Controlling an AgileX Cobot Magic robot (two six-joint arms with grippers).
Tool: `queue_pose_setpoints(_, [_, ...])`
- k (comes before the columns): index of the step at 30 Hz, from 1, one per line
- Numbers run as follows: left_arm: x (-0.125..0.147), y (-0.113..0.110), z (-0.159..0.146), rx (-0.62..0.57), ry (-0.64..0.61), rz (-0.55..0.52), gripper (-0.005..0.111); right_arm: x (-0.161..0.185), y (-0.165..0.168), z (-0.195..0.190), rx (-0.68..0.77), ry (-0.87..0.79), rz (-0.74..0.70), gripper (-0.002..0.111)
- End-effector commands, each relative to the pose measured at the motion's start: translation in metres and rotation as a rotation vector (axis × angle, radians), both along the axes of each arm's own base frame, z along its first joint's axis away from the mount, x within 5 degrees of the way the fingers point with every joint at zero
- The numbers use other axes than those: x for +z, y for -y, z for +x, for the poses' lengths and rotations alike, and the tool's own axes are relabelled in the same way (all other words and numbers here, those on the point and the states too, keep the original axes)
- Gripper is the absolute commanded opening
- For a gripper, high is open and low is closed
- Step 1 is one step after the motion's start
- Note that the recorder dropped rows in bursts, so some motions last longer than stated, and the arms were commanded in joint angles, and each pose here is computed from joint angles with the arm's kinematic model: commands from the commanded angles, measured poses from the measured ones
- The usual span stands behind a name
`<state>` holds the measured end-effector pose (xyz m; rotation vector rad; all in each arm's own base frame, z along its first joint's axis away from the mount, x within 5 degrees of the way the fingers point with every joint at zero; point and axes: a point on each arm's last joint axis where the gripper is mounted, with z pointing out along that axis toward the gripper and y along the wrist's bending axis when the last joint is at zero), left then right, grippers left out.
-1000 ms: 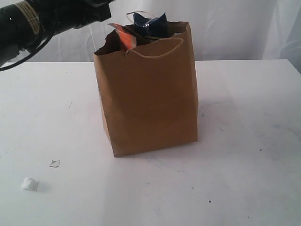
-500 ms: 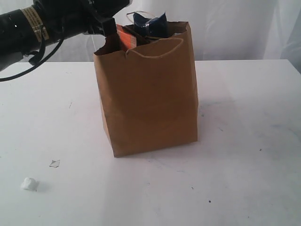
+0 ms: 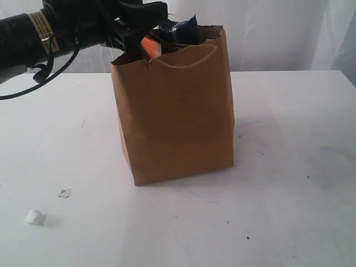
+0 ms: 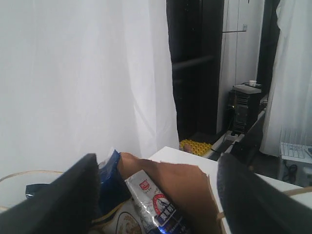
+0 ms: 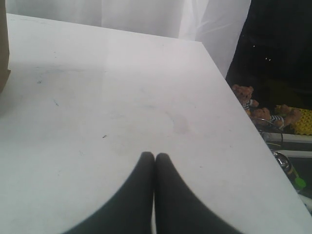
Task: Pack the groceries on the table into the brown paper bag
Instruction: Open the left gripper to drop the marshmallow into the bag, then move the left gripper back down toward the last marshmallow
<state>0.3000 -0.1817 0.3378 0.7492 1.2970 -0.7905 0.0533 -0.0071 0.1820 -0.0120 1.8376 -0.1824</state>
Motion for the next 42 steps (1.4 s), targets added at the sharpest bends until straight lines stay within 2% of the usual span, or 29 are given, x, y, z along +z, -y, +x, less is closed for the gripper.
queue_pose_setpoints(1, [0.001, 0.002, -0.004, -0.016, -0.004, -0.010, 0.072, 0.000, 0.001, 0.000, -0.008, 0.006, -0.008, 0.000])
queue_pose_setpoints(9, [0.000, -0.002, -0.001, 0.005, 0.002, 0.019, 0.067, 0.000, 0.001, 0.000, -0.008, 0.006, -0.008, 0.000])
queue_pose_setpoints(11, [-0.001, -0.011, 0.004, 0.053, -0.003, 0.050, 0.064, 0.000, 0.001, 0.000, -0.008, 0.006, -0.008, 0.000])
queue_pose_setpoints(13, [0.000, -0.028, 0.010, 0.162, -0.016, 0.120, 0.057, 0.000, 0.001, 0.000, -0.008, 0.006, -0.008, 0.000])
queue_pose_setpoints(15, [0.003, -0.046, 0.014, 0.274, -0.031, 0.179, 0.042, 0.000, 0.001, 0.000, -0.008, 0.006, -0.008, 0.000])
queue_pose_setpoints(19, [0.011, -0.073, 0.012, 0.469, -0.127, 0.238, 0.000, 0.000, 0.001, 0.000, -0.008, 0.006, -0.008, 0.000])
queue_pose_setpoints(24, [0.020, -0.087, -0.004, 0.565, -0.154, 0.306, 0.000, 0.000, 0.001, 0.000, -0.008, 0.006, -0.008, 0.000])
queue_pose_setpoints(29, [0.020, -0.100, -0.022, 0.658, -0.241, 0.229, 0.000, 0.000, 0.001, 0.000, -0.008, 0.006, -0.008, 0.000])
queue_pose_setpoints(32, [0.011, -0.111, -0.029, 0.767, -0.309, 0.167, 0.000, 0.000, 0.001, 0.000, -0.008, 0.006, -0.008, 0.000])
queue_pose_setpoints(34, [0.003, -0.116, -0.034, 0.806, -0.335, 0.161, 0.000, 0.000, 0.001, 0.000, -0.008, 0.006, -0.008, 0.000])
queue_pose_setpoints(36, [-0.012, -0.117, -0.037, 0.795, -0.361, 0.204, 0.000, 0.000, 0.001, 0.000, -0.008, 0.006, -0.008, 0.000])
queue_pose_setpoints(39, [-0.055, -0.109, -0.053, 0.669, -0.486, 0.279, 0.000, 0.000, 0.001, 0.000, -0.008, 0.006, -0.008, 0.000])
queue_pose_setpoints(40, [-0.062, -0.109, -0.056, 0.654, -0.507, 0.288, 0.000, 0.000, 0.001, 0.000, -0.008, 0.006, -0.008, 0.000])
queue_pose_setpoints(42, [-0.084, -0.115, -0.064, 0.701, -0.596, 0.287, 0.000, 0.000, 0.001, 0.000, -0.008, 0.006, -0.008, 0.000])
